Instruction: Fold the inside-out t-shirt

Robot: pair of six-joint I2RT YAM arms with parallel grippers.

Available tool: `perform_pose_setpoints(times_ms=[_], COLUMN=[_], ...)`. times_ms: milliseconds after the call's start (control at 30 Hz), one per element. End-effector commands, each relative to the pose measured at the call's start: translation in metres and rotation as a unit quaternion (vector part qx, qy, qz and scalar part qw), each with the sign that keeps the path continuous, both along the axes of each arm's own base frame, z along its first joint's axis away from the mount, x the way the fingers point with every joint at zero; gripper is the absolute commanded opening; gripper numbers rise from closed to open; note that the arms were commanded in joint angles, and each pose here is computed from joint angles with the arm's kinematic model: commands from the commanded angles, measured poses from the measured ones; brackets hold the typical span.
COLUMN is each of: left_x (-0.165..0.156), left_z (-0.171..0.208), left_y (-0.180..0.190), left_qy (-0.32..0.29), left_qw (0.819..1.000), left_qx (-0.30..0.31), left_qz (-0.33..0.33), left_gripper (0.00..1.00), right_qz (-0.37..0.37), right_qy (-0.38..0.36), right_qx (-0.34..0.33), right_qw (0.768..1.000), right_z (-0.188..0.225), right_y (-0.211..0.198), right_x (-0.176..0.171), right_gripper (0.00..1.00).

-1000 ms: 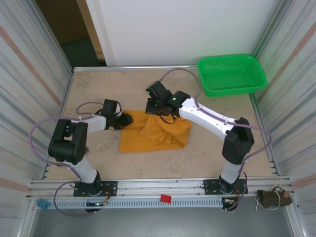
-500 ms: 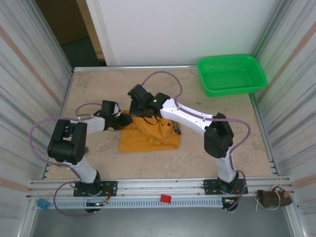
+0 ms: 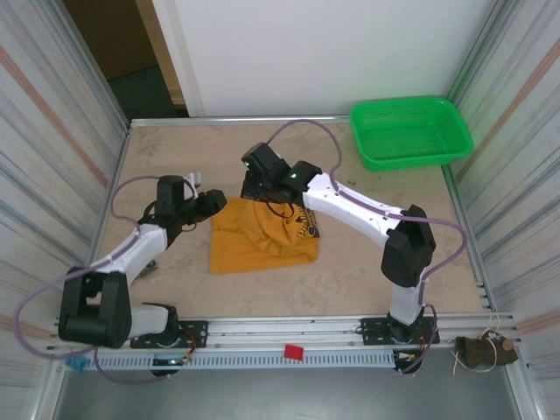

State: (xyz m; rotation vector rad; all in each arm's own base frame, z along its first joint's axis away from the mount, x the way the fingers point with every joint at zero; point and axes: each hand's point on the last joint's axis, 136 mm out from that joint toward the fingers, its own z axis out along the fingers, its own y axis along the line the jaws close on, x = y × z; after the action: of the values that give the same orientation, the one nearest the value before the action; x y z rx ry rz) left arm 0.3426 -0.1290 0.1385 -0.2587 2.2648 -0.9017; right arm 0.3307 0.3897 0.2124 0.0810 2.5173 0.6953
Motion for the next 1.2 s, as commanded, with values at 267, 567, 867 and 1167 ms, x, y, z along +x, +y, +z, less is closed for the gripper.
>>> perform_pose_setpoints(times_ms=[267,567,867,1167], left_x=[-0.046,-0.041,-0.035,-0.065], left_z=[-0.003,0.026,0.038,0.020], left_y=[-0.041,-0.060,-0.092,-0.107], left_qy=[-0.121,-0.229,-0.281,-0.222], left_qw=[0.988,0.959,0.929,0.933], left_qx=[0.014,0.064,0.050,-0.042], left_qz=[-0.092,-0.153,-0.235,-0.279], left_gripper=[0.48,0.52,0.55,0.13], right_qz=[0.027,0.033,0.037,0.031], right_qy=[-0.027,-0.029,-0.025,-0.021], right_qx=[0.034,0.045,0.045,0.042], right_qw=[0.999,0.998,0.998,0.998], right_z=[0.034,0.042,0.039,0.032], right_y=[-0.002,-0.007,-0.006,-0.007], right_x=[-0.004,-0.014,-0.018,-0.010], right_gripper=[0.00,0.00,0.00,0.00])
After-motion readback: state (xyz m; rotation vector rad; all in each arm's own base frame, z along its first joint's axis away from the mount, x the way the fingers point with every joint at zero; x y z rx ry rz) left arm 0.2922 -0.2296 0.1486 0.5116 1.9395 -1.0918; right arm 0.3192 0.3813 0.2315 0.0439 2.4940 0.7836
